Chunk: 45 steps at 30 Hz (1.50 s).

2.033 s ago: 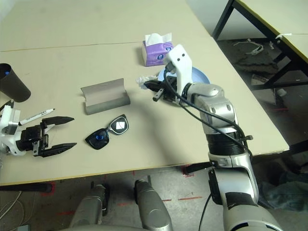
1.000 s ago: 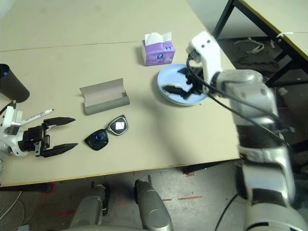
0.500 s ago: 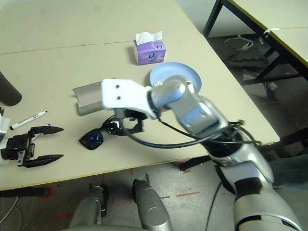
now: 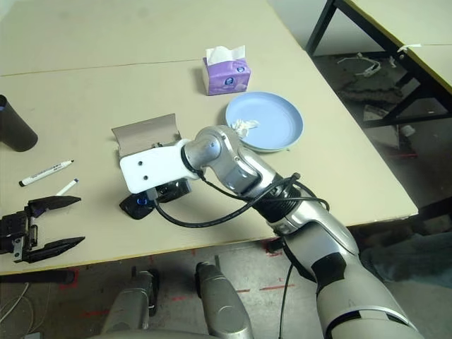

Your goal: Organize and tidy the items on the table.

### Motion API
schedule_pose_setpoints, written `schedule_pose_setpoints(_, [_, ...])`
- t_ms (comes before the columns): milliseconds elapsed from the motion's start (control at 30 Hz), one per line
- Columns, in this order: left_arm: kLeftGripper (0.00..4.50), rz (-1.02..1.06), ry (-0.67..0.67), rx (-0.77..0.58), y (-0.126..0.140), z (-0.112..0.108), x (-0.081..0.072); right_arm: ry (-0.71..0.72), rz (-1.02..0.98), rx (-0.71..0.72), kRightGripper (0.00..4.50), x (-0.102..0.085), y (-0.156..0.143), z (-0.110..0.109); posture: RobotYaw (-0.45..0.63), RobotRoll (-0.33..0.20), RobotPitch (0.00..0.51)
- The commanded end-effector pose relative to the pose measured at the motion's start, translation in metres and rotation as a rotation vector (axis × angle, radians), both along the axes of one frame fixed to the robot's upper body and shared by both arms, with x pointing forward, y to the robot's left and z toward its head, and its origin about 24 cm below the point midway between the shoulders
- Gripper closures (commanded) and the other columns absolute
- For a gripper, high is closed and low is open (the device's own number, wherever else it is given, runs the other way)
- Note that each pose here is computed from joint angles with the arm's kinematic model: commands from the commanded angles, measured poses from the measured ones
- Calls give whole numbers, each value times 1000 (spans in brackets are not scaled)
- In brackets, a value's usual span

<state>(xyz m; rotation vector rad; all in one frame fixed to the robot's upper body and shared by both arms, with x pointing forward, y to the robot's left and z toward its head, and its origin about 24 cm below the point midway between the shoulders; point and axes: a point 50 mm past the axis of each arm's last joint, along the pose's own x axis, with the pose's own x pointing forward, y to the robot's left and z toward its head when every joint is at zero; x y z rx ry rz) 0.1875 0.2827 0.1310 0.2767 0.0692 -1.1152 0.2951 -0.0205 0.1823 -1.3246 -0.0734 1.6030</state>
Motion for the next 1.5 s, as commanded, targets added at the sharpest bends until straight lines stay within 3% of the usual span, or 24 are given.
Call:
schedule_pose_setpoints(33, [0,13,-2,-14,-1,0,-3,-7,31,-50,8,0,0,-6,-102,0,231])
schedule_pose_setpoints(533, [0,3,-12,-16,-3,1,5,2,-46,-112,8,10,-13,-13,-120,0,228])
schedule_pose_setpoints(933, [0,4,-13,-14,-3,0,6,72,-56,-104,8,3,-10,-16,-124,0,233])
schedule_pose_setpoints(1033, [0,6,-7,-20,-4,-2,6,85,-53,-95,622,1,-8,-16,-124,0,234])
schedule_pose_setpoints(1367, [0,3,-2,-37,-8,-4,6,116,-40,-92,4204,-5,-6,-17,-125,0,237])
schedule_pose_setpoints(1500, [0,4,-4,-45,-9,-4,8,117,-37,-98,4266,-5,-6,-17,-128,0,237])
